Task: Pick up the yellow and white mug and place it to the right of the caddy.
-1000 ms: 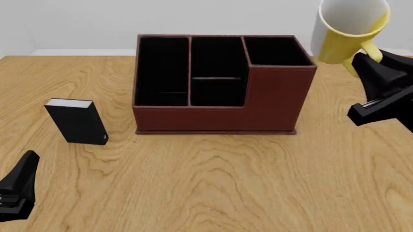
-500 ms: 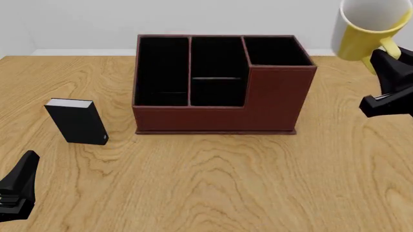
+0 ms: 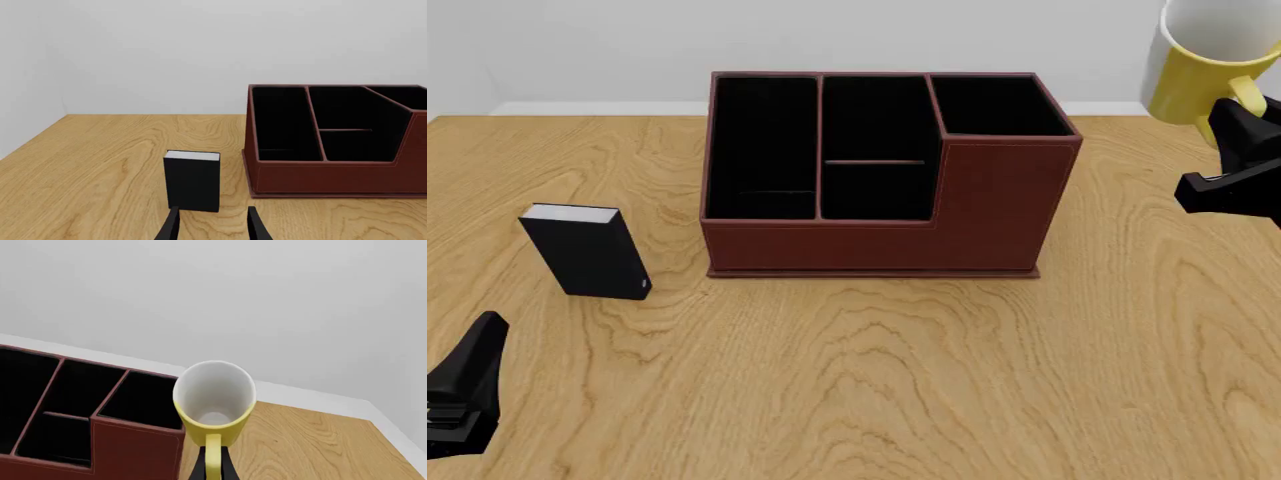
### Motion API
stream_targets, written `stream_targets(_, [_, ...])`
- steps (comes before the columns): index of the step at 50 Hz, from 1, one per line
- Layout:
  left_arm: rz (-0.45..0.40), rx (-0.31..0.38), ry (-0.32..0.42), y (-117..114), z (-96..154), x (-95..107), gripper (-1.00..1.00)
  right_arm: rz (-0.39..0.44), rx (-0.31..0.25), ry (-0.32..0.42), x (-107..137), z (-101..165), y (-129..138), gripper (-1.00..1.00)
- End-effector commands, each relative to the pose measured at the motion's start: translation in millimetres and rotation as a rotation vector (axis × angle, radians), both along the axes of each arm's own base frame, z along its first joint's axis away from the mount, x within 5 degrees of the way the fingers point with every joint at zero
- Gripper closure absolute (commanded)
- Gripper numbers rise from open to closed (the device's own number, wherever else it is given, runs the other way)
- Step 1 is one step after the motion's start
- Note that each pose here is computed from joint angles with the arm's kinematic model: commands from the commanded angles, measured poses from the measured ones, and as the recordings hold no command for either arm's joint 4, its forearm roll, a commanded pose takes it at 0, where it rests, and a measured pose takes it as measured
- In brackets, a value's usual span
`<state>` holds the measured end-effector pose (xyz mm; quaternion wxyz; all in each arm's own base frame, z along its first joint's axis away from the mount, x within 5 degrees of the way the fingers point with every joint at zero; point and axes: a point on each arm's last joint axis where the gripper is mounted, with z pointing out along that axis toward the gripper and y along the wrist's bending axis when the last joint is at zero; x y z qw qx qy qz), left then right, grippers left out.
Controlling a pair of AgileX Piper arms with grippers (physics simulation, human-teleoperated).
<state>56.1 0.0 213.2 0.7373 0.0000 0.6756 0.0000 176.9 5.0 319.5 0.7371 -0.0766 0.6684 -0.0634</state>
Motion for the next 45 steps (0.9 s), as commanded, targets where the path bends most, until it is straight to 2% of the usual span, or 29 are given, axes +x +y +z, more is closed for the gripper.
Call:
stream_targets(1, [0.0, 0.0, 0.0, 0, 0, 0, -1.0, -0.039, 0.027, 0.021, 12, -11, -7, 1.0])
stream_targets(27, [0.0, 0.0, 0.0, 0, 0, 0, -1.0, -0.08, 0.064, 0.095, 28, -62, -16, 1.0])
stream_targets(34, [0.0, 0.0, 0.0, 0, 0, 0, -1.0, -0.083, 0.089, 0.111, 31, -73, -17, 1.0])
stream_targets(45, [0.0, 0.0, 0.0, 0, 0, 0, -1.0, -0.094, 0.094, 0.134, 34, -86, -19, 1.0])
